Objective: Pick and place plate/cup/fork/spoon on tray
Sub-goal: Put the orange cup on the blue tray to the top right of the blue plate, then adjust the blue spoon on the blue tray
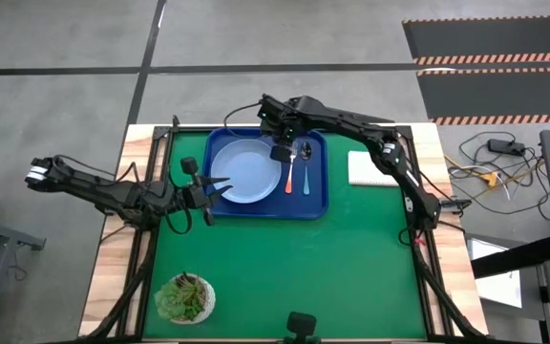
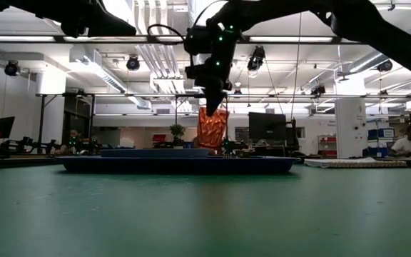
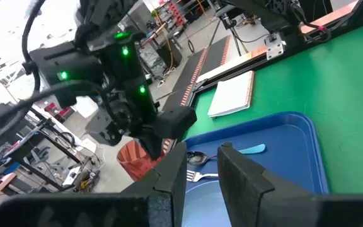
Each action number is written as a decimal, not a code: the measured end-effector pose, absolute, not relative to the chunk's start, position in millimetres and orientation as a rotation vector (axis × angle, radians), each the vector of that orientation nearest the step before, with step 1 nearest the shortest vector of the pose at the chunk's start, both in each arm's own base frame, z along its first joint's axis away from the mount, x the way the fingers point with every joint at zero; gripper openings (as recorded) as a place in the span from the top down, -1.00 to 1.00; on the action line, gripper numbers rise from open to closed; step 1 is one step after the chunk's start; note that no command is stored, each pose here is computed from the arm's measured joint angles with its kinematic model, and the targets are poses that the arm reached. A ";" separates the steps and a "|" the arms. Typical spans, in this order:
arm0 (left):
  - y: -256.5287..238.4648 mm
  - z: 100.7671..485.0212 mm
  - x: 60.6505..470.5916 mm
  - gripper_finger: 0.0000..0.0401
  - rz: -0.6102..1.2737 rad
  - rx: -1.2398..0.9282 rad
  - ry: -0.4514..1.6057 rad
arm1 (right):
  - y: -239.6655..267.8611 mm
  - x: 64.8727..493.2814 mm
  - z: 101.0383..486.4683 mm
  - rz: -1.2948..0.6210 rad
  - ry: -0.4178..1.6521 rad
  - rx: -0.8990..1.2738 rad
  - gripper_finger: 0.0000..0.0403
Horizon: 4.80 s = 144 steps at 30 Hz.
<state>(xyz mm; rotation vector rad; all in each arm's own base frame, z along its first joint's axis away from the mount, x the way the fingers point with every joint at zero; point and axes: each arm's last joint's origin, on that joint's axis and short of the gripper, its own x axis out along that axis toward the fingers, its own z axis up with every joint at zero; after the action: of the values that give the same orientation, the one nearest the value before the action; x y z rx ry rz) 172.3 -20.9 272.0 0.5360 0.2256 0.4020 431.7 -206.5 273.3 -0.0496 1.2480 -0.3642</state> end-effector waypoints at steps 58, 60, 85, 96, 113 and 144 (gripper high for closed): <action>-24.4 249.6 169.4 0.65 0.402 0.053 0.237 | 55.3 393.1 246.5 0.166 0.755 -0.206 0.67; -25.0 247.1 169.0 0.65 0.381 -0.014 0.249 | 58.5 384.5 238.1 0.174 0.684 -0.210 0.69; -30.7 234.2 178.9 0.65 0.268 -0.053 0.333 | 33.0 352.5 198.1 0.086 0.478 -0.117 0.73; -28.5 235.5 177.7 0.65 0.327 0.025 0.327 | 4.1 348.4 211.4 -0.111 0.459 -0.098 0.80; -28.2 236.3 178.1 0.65 0.329 0.049 0.325 | -129.2 339.8 237.1 -0.363 0.830 -0.019 0.96; -28.2 236.2 178.2 0.65 0.329 0.049 0.325 | -172.8 294.7 138.4 -0.412 0.813 0.079 0.96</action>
<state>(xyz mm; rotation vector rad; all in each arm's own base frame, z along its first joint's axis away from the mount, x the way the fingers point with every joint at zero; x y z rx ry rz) 178.2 -28.2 236.2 0.0489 0.3251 0.3289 294.7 -172.8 138.4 0.0792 0.8129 -0.4125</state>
